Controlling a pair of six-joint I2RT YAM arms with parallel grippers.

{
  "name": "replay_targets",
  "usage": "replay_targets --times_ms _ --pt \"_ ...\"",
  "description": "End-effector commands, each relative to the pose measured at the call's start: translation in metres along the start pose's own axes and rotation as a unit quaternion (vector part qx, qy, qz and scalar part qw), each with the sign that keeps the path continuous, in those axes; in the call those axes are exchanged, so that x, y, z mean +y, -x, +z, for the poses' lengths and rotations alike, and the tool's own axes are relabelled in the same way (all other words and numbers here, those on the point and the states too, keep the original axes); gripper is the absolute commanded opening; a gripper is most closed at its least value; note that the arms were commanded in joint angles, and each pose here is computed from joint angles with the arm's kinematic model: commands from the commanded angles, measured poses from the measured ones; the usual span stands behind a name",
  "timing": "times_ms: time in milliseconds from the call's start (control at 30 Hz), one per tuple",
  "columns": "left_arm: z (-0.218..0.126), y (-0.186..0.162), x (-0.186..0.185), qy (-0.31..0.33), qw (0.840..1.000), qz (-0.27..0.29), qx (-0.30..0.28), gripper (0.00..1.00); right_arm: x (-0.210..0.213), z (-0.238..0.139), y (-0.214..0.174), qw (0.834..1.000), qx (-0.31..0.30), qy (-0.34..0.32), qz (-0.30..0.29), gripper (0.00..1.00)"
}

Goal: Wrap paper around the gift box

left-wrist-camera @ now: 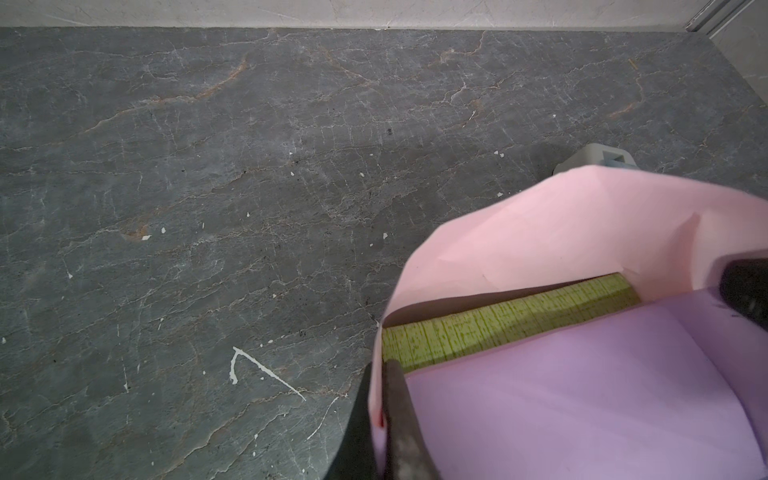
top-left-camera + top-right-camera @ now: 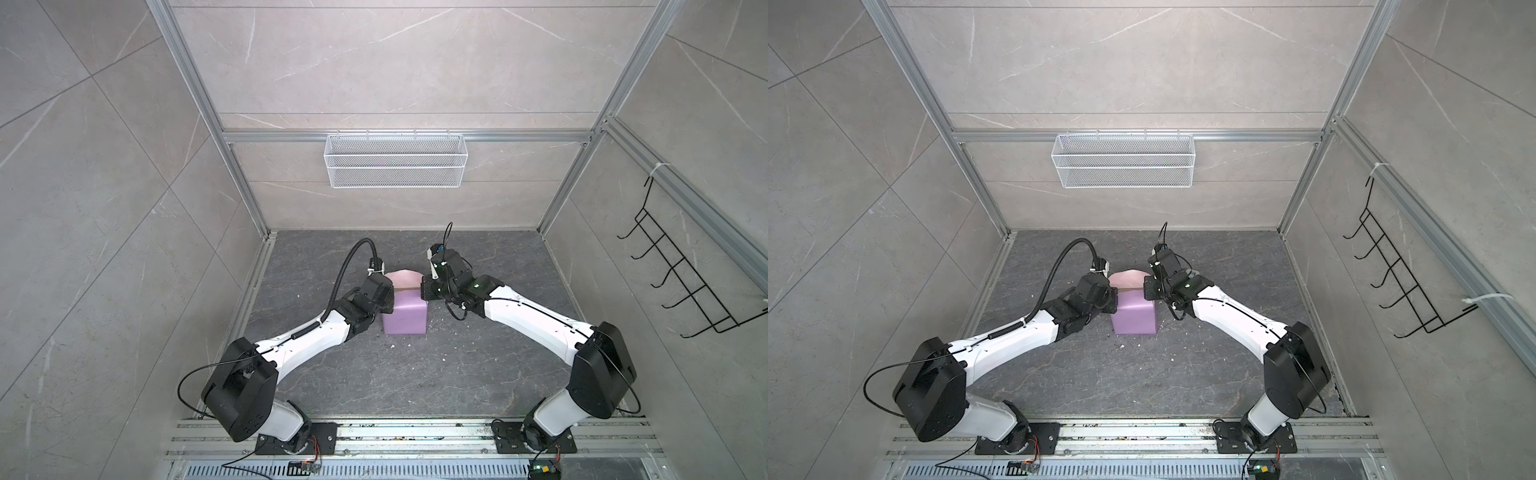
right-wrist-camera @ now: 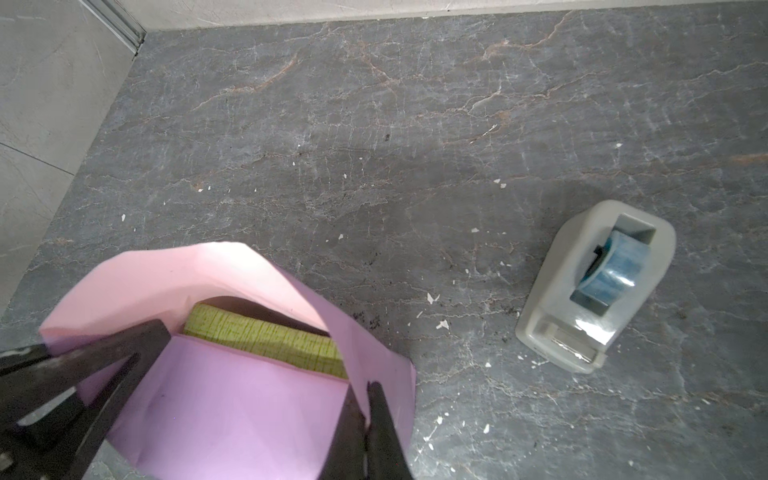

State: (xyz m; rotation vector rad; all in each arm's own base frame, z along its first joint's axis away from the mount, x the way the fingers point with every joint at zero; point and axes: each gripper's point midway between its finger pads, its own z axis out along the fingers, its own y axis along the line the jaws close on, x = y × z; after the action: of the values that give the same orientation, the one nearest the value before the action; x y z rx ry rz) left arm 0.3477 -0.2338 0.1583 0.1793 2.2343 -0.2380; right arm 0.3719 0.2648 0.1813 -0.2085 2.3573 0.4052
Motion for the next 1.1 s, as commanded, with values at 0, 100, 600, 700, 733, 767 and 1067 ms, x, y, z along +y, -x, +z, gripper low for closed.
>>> replay_targets --times_ms 0,100,600,700,733,767,1067 --pt "-0.004 0.014 -0.005 -0.005 1.000 -0.004 -0.014 0.00 0.003 -0.013 0.008 1.000 -0.008 0.000 -0.002 0.17" --pt "-0.005 0.015 -0.005 -0.006 1.000 -0.005 -0.015 0.00 0.001 -0.026 0.013 1.000 -0.020 -0.002 -0.005 0.27" --pt "-0.009 0.018 -0.005 -0.009 1.000 -0.009 -0.019 0.01 0.013 -0.017 0.011 0.999 -0.003 0.026 -0.020 0.36" --pt "-0.013 0.023 -0.007 -0.014 1.000 -0.012 -0.024 0.12 0.013 -0.013 0.010 0.999 0.000 0.025 -0.021 0.36" --pt "-0.015 0.024 -0.007 -0.016 0.999 -0.013 -0.024 0.16 0.012 -0.013 0.009 1.000 0.001 0.024 -0.021 0.36" --pt "-0.018 0.028 -0.008 -0.019 0.999 -0.015 -0.029 0.21 0.011 -0.012 0.008 1.000 0.002 0.023 -0.021 0.36" --pt "-0.033 0.047 -0.005 -0.030 0.998 -0.033 -0.047 0.36 0.008 -0.010 -0.001 1.000 0.007 0.023 -0.017 0.36"
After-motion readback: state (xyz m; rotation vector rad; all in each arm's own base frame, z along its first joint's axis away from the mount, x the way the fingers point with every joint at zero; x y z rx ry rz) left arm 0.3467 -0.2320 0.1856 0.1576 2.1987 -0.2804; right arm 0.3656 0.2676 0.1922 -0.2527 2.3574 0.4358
